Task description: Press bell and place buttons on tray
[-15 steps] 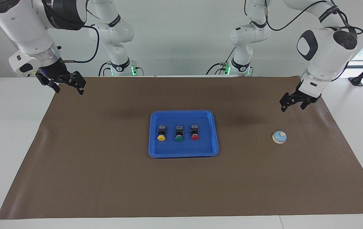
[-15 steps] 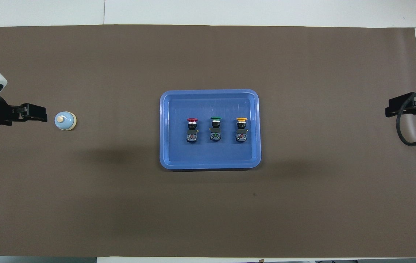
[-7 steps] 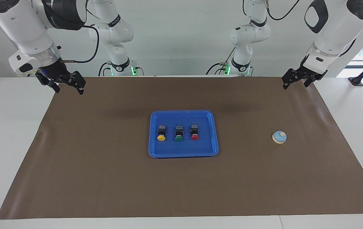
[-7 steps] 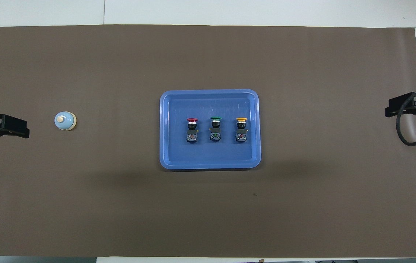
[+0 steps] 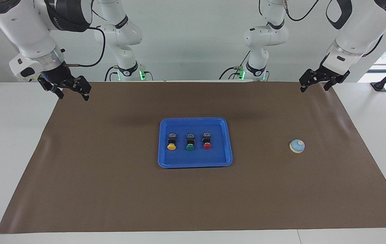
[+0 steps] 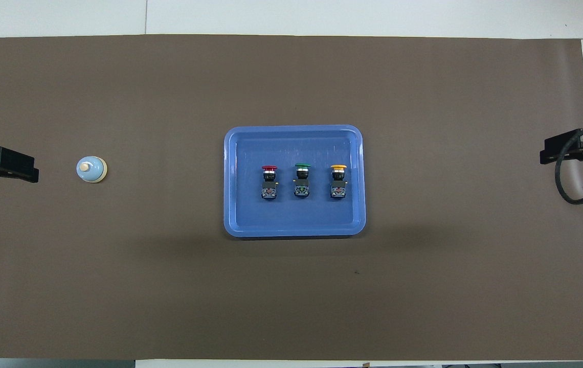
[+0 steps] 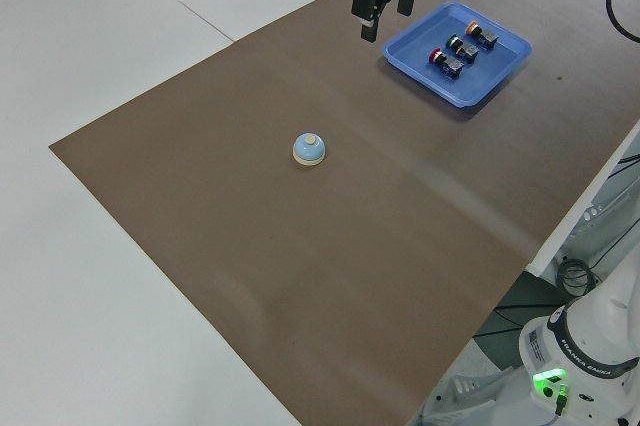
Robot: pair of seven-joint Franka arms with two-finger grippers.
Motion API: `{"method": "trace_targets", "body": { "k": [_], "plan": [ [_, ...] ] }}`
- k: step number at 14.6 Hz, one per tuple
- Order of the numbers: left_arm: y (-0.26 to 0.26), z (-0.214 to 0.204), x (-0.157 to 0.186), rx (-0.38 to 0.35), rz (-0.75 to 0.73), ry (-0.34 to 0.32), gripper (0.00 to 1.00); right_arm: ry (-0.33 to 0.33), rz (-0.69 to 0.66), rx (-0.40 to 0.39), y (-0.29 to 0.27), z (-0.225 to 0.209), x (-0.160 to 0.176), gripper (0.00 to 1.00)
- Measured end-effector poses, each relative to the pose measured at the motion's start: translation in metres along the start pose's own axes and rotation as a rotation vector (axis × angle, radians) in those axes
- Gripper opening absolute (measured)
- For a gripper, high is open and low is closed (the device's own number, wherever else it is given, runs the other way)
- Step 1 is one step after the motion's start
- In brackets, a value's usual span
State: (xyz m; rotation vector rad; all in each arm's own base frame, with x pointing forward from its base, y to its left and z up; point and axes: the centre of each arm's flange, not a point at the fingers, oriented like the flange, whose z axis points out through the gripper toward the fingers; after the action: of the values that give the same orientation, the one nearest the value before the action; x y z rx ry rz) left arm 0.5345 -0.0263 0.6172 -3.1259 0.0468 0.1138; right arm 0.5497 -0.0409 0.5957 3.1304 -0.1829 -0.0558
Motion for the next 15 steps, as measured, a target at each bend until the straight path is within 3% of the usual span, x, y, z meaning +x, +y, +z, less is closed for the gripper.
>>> {"method": "trace_targets", "body": {
  "k": [15],
  "plan": [
    [0.007,0.015,0.008,-0.001,0.015,-0.029,1.0,0.0,0.0,0.0,0.0,0.0,0.0,1.0]
  ]
}}
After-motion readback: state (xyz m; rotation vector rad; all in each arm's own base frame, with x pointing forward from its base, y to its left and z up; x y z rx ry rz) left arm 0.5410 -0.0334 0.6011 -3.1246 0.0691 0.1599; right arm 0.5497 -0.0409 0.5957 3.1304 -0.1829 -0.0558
